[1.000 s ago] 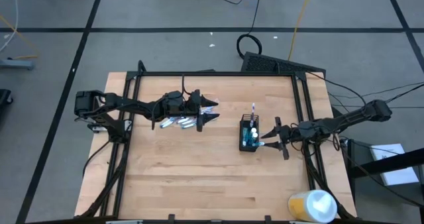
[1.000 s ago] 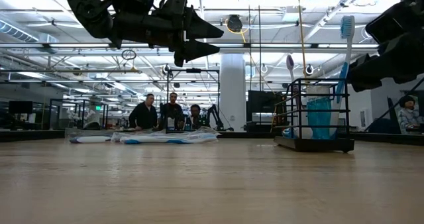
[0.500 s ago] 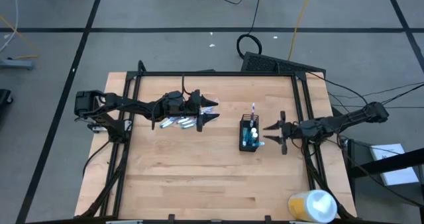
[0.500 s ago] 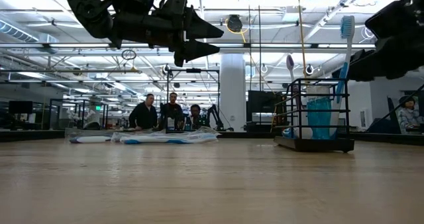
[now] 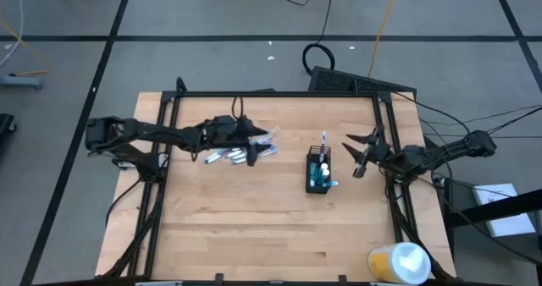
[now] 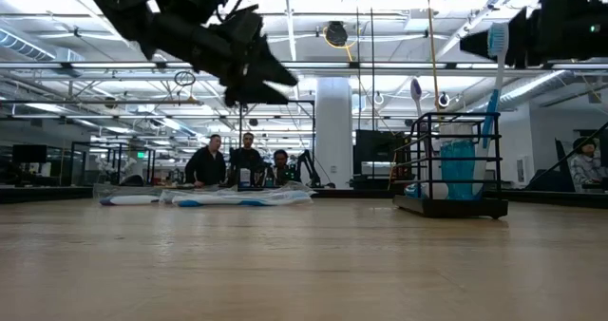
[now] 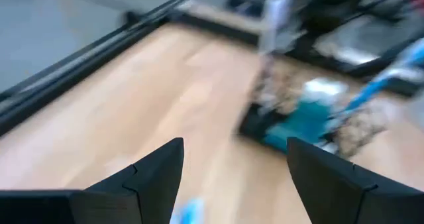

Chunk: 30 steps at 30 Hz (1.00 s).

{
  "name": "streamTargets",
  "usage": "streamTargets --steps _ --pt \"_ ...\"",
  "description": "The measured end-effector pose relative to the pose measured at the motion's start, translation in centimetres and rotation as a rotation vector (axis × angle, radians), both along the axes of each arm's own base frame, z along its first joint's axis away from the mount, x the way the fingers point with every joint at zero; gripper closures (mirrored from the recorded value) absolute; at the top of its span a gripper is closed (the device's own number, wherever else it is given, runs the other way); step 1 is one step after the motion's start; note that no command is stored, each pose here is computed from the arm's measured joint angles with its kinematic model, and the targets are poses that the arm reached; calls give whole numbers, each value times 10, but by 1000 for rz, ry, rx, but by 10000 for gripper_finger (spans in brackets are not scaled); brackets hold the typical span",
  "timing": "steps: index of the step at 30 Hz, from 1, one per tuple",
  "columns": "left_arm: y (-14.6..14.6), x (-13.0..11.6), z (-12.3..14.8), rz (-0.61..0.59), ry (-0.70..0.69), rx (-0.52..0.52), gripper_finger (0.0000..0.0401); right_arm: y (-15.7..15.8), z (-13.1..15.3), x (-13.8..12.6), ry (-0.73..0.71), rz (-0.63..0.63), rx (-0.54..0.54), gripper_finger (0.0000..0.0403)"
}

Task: Pick & Place toothbrushing station
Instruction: Put the purple toothbrush into the top section of the mesh organizer

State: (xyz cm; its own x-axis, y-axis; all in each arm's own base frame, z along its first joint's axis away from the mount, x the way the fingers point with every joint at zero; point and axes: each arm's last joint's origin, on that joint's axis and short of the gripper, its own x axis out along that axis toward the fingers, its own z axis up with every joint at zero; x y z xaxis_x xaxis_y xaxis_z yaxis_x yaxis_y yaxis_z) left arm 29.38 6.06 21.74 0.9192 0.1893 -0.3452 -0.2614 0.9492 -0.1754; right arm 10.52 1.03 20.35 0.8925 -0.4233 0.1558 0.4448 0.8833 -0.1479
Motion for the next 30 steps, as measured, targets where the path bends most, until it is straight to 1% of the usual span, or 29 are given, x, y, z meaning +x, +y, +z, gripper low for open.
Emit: streamTargets --steps 4,7,9,12,15,17,18,25,30 --pt "-1 -29 6 138 188 -20 132 0 6 -1 -37 -12 -42 273" --pt "-6 -55 6 186 359 -79 132 0 7 -2 -33 -17 -66 273" --pt "-9 -71 4 241 472 -132 132 0 7 -2 -32 -17 -65 273" --pt "-11 -95 -2 404 640 -206 132 0 7 -2 -34 -16 -64 273" --pt "-12 -112 -8 577 762 -231 132 0 7 -2 -34 -16 -63 273" --pt "-12 -117 -12 647 790 -235 132 0 7 -2 -32 -15 -63 273" --pt "-12 -117 -16 659 791 -237 132 0 6 -1 -29 -15 -64 273" --pt "-13 -110 -44 589 776 -275 132 0 5 -1 -26 -10 -48 273" --pt "-12 -106 -59 592 794 -279 132 0 5 -1 -24 -9 -47 273"
